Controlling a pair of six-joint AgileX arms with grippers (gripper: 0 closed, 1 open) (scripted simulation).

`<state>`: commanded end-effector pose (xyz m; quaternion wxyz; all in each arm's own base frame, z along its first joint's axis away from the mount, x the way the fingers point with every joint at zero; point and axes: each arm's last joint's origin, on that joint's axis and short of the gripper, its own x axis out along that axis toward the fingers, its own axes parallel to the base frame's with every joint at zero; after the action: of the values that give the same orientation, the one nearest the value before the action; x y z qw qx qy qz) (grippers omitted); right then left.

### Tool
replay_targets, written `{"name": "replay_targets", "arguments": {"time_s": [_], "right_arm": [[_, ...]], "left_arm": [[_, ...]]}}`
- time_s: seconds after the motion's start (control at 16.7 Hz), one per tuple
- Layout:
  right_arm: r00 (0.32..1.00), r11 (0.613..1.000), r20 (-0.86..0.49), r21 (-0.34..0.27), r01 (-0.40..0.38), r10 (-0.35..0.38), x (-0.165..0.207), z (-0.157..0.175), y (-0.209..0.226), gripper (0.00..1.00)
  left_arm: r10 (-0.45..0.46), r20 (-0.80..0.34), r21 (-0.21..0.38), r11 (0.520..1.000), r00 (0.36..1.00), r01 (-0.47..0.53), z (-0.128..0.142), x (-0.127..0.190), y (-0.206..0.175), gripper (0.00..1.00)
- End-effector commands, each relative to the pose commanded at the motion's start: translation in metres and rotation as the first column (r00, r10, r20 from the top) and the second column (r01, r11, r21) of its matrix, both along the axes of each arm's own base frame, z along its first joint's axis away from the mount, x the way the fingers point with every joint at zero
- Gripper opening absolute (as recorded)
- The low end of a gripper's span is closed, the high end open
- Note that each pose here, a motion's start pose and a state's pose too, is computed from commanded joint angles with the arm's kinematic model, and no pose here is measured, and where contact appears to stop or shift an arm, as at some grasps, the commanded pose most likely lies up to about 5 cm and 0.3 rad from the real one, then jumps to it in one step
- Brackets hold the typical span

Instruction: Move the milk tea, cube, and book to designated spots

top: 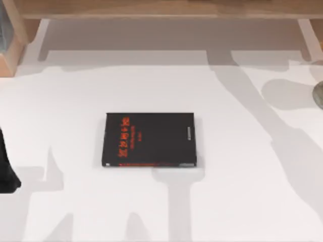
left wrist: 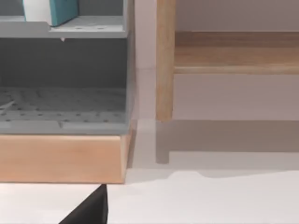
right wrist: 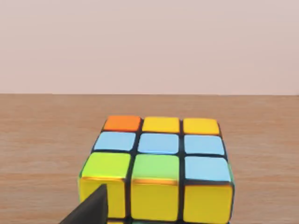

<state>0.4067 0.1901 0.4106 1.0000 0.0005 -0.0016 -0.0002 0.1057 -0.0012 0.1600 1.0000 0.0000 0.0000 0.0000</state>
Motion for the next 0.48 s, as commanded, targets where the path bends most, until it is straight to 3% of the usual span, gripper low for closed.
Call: {"name": "replay_targets", "arguments": {"time_s": [0.24,0.48], "right_arm": [[1.0,1.0,-0.006,-0.006,-0.002,0.002,-0.057,0.012,-0.055,1.0],[1.0,1.0,-0.016,-0.012,0.001,-0.002,-0.142,-0.008,-0.116,1.0]], "left_arm": [[0.0,0.0,0.0,1.0,1.0,0.0,0.0,0.0,0.0,1.0],[0.0,0.0,0.0,1.0,1.0,0.0,0.0,0.0,0.0,1.0]]}}
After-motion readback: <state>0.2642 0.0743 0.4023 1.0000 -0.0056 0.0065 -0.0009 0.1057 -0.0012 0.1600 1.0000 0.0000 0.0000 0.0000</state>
